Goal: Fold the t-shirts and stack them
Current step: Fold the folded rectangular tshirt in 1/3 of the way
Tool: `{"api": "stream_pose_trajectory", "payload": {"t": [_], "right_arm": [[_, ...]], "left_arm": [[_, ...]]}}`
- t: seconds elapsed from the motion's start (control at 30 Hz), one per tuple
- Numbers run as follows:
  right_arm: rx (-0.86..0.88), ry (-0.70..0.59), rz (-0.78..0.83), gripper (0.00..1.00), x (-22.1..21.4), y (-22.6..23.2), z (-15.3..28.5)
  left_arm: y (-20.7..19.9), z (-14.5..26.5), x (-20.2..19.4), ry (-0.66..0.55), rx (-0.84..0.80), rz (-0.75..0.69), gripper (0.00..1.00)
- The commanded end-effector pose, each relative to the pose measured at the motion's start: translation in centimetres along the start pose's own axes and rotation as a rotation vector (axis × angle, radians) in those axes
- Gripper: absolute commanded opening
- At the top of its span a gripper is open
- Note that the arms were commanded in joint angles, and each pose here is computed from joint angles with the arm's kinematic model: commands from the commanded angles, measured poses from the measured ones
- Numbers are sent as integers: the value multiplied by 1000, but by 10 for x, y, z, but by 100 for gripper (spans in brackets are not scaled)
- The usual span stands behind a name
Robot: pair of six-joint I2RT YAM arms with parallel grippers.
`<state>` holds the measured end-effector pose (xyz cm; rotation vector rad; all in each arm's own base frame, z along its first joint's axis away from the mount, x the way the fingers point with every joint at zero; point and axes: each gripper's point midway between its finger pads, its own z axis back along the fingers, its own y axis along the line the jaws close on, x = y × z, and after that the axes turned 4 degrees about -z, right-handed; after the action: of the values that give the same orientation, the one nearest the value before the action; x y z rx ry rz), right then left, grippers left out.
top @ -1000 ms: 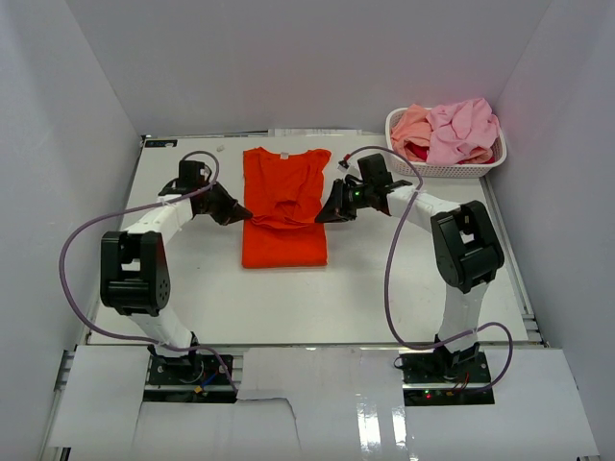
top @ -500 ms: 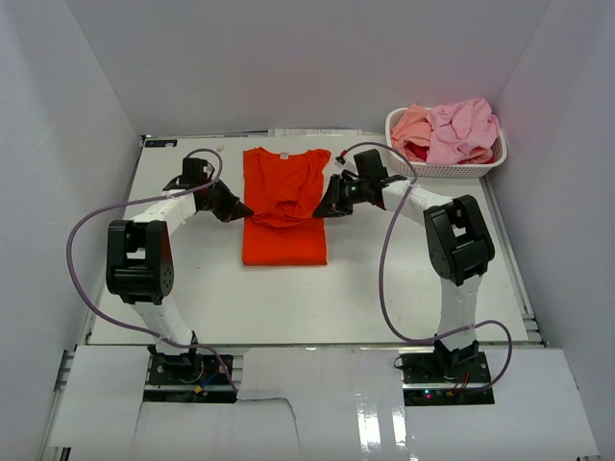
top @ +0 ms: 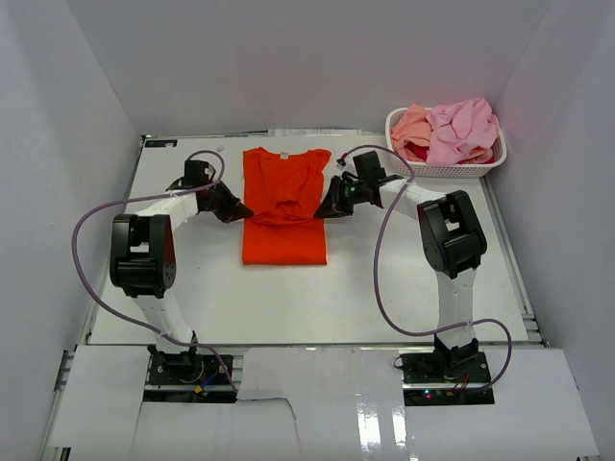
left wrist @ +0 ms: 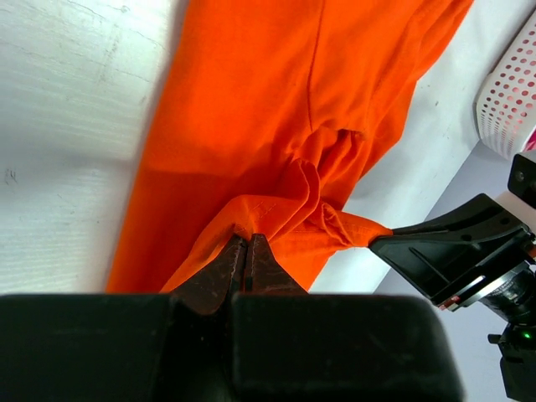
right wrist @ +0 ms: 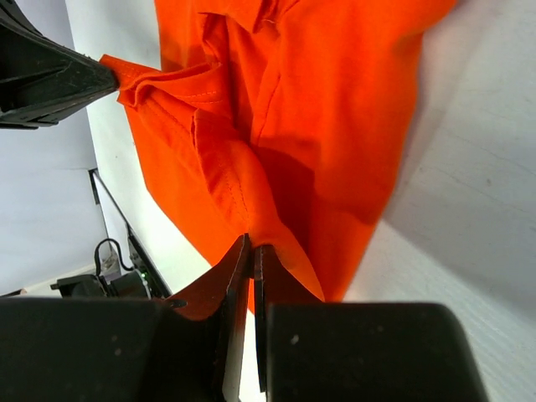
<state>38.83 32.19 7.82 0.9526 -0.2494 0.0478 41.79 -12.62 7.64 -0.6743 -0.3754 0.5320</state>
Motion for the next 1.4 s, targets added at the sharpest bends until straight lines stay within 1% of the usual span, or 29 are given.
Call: {"api": "stream_pose_trajectory", "payload": {"t": [0.0,0.27,0.67,0.7,0.77,0.83,0.87,0.93,0.97,1.0,1.1,1.13,1.23,1.37], "right_arm": [[15,-37,38,8,18,5,3],[-1,-36,27,8,21,-7,-3],[-31,-35,6,8,18,-30,-9],[-32,-34,7,9,17,-31,-9],[-36,-33,5,17,18,-33,-10],[-36,-36,5,23,19,-34,-10],[-38,-39,9,32,19,-35,-10],[-41,-41,9,35,19,-35,-10],[-42,-43,11,39,20,-36,-10],[-45,-45,11,44,20,-36,-10],[-44,-51,18,55,23,-34,-8],[-43,-56,23,56,24,-32,-7],[-44,-71,34,62,29,-28,-4],[-44,-93,50,63,36,-23,1]], "left_arm": [[-6,-1,14,-38,-21,-31,0],[6,-15,8,-6,-16,-17,0],[20,-26,1,9,6,0,1],[21,-26,1,11,7,0,4],[23,-28,0,16,8,4,11],[23,-28,-1,17,7,7,14],[23,-28,-1,15,7,6,21],[25,-27,-1,11,14,7,30],[25,-27,-1,8,17,7,33],[24,-26,0,4,15,5,40],[22,-23,3,-14,18,3,53],[19,-21,5,-26,13,-3,59],[10,-13,13,-67,-3,-20,70],[-6,3,26,-147,-28,-51,73]]}}
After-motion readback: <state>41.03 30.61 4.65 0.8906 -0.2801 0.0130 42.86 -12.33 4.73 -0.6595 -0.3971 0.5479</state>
